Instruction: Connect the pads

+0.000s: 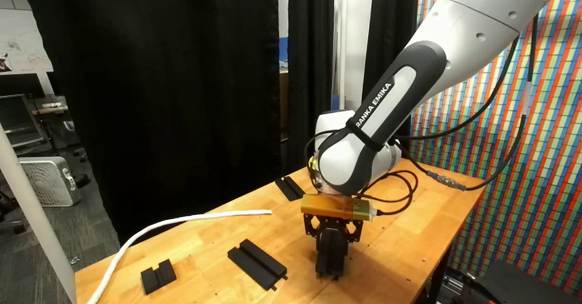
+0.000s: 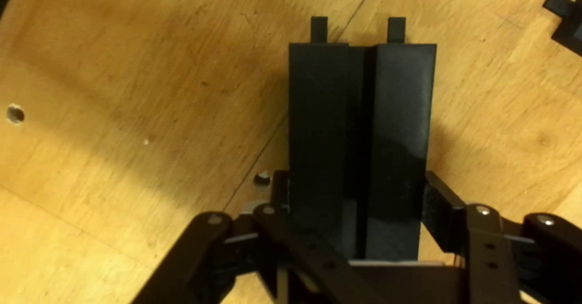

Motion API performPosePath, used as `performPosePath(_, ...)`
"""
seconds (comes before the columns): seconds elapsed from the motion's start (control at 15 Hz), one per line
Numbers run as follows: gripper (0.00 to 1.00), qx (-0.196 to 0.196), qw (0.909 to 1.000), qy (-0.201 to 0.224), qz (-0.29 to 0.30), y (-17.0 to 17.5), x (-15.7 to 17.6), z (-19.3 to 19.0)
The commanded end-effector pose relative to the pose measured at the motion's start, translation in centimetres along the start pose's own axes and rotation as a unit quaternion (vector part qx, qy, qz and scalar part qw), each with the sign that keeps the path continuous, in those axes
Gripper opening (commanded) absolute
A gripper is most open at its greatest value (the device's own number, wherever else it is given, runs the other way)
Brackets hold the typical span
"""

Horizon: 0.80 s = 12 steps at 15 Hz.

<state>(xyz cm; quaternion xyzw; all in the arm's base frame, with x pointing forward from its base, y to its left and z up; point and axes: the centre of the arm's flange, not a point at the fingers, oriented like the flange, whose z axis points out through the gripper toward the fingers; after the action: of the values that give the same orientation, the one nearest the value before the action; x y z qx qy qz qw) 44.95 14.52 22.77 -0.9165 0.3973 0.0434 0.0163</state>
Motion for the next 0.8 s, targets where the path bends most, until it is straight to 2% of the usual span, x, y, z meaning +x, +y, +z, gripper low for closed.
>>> performPosePath(0.0,0.45,0.004,0.9999,0.015,0.002,0.2,0.6,-0.4)
performPosePath(0.73,0.45,0.011,0.9998,0.015,0.003,2.7,5.6,-0.8)
